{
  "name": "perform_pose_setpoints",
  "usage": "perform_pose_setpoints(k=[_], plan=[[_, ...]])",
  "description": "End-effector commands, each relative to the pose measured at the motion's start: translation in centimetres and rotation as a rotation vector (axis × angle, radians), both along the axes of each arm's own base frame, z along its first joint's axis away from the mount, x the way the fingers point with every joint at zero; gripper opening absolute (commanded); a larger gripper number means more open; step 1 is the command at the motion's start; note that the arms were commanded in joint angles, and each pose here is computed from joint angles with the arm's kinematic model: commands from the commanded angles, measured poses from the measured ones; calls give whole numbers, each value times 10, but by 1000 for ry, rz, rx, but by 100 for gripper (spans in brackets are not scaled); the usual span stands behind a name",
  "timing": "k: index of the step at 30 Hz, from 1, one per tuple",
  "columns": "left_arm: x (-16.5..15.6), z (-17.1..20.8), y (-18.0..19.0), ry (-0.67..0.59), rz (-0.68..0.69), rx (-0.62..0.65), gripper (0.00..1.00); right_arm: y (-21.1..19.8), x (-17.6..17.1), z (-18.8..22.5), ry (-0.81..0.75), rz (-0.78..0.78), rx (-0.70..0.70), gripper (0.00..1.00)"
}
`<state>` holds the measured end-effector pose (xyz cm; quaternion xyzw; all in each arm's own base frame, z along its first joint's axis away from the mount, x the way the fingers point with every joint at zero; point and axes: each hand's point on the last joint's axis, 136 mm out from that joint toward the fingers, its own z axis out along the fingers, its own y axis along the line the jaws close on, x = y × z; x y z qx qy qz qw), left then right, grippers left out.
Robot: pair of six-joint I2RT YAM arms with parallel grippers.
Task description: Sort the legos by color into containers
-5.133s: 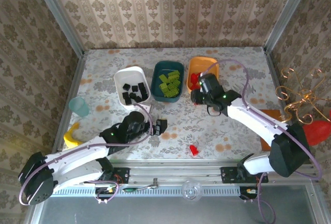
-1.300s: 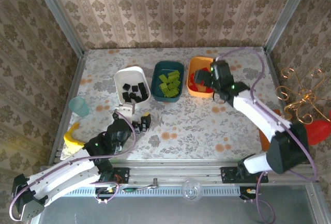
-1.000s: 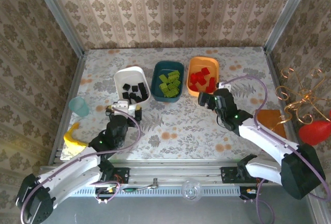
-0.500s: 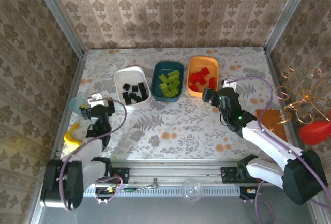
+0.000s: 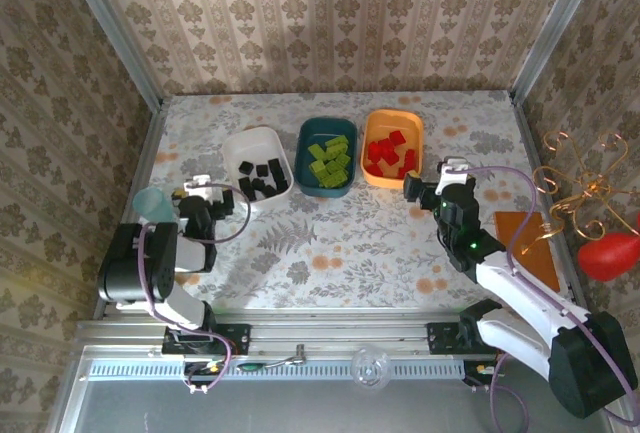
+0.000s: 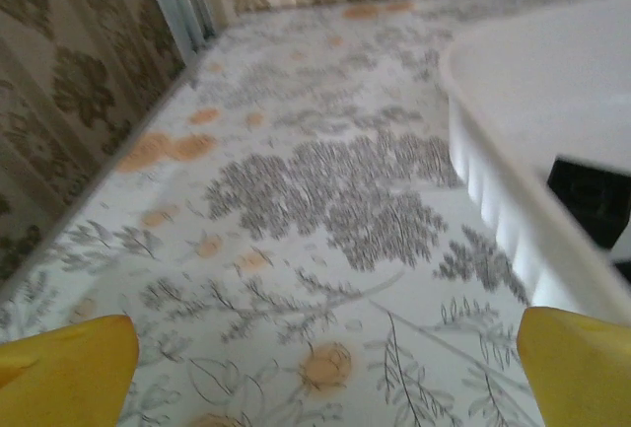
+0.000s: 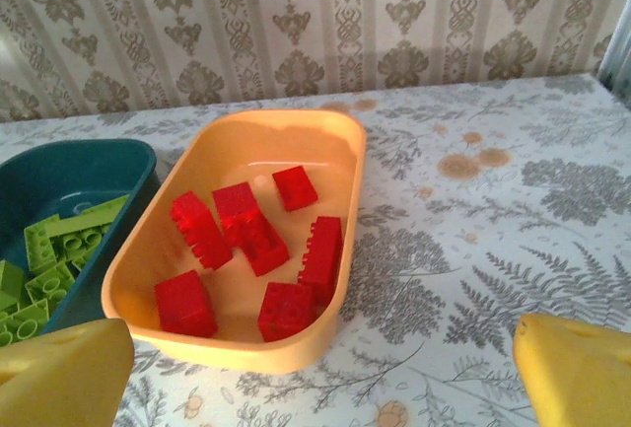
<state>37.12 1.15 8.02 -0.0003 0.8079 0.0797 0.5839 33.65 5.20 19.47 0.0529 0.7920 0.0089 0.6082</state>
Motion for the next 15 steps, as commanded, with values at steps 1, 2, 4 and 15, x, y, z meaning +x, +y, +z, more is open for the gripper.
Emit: perform_pose_setpoints(k=[1,2,4,15], plan=[[15,20,-8,-54,-69,-3,100,-4,3,21,-73,2,1,100],[19,23,-7,-66,-78,-10,100,-6,4,21,-74,-4,6,100],[23,18,0,-16,-56,-55,100,-12,6,21,-70,-17,6,100],[25,20,5,-15,31,16,100,-65,21,-9,-21,-147,-107,100]])
